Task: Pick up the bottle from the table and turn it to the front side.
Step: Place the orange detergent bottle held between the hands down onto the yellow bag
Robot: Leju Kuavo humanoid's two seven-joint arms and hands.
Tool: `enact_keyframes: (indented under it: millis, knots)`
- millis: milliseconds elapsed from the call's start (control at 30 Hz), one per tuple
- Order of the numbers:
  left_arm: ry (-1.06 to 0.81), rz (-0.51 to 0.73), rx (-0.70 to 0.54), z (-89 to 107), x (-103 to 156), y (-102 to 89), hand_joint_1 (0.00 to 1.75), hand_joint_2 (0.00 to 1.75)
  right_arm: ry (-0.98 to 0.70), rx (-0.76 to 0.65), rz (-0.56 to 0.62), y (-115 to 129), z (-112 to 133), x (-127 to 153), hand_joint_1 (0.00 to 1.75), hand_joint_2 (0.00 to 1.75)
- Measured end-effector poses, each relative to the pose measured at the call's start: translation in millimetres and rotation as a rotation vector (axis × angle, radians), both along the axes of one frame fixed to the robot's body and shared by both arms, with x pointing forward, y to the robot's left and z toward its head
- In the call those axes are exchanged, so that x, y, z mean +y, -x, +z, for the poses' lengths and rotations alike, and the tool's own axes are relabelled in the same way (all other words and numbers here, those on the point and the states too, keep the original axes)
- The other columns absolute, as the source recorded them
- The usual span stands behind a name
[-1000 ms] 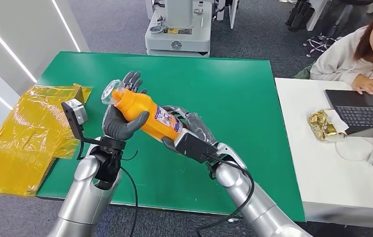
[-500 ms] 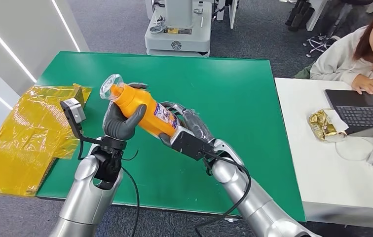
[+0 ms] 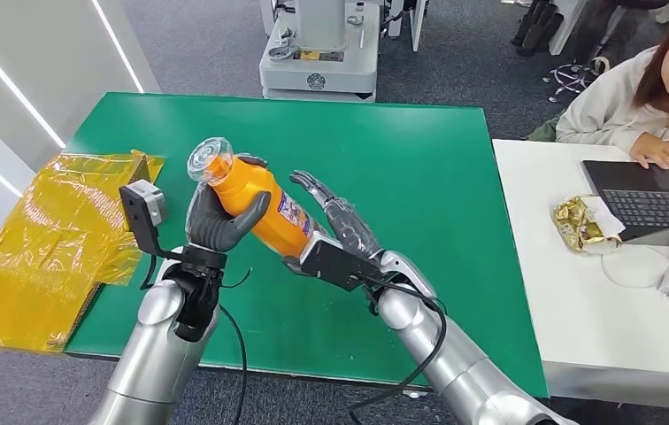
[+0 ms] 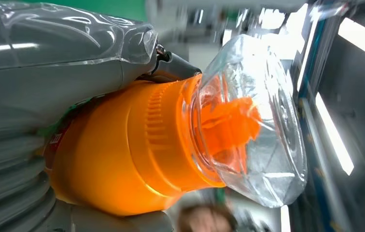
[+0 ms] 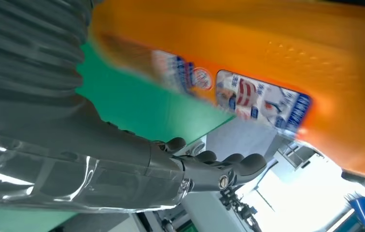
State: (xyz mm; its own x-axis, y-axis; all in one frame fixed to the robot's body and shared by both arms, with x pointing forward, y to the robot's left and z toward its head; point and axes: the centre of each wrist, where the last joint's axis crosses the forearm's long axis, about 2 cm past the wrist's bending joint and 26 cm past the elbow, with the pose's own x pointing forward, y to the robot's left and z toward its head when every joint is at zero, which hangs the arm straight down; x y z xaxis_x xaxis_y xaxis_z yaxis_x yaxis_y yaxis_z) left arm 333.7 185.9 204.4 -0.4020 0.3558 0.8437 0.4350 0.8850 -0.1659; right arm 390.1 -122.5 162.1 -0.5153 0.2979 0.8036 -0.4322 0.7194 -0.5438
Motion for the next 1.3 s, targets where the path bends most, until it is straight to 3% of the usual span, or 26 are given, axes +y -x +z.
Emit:
enact_keyframes:
  millis: [200, 467, 567, 700, 967, 1300]
  knots:
    - [-0.316, 0.201, -0.130, -0.4, 16.8, -4.9, 1.75, 1.75, -0.019, 0.000, -0.012, 13.4, -16.3, -14.4, 0.00, 1.75]
    - [-0.721, 0.390, -0.266, 10.7, 49.4, -27.2, 1.75, 1.75, -0.045, -0.066, -0.096, 55.6, -37.7, -59.2, 0.00, 1.75]
    - [-0.859, 0.454, -0.287, 13.1, 61.6, -38.2, 1.75, 1.75, -0.051, -0.110, -0.150, 74.4, -35.3, -77.4, 0.00, 1.75]
    - [-1.131, 0.632, -0.376, 15.2, 72.5, -44.9, 1.75, 1.75, -0.075, -0.174, -0.228, 95.8, -25.5, -104.4, 0.00, 1.75]
    - [-1.270, 0.669, -0.399, 9.0, 77.9, -48.3, 1.75, 1.75, -0.089, -0.241, -0.289, 111.2, -11.2, -127.7, 0.00, 1.75]
    - [-1.768, 0.882, -0.461, -18.3, 80.9, -41.0, 1.75, 1.75, -0.015, -0.292, -0.456, 134.3, -9.5, -155.3, 0.00, 1.75]
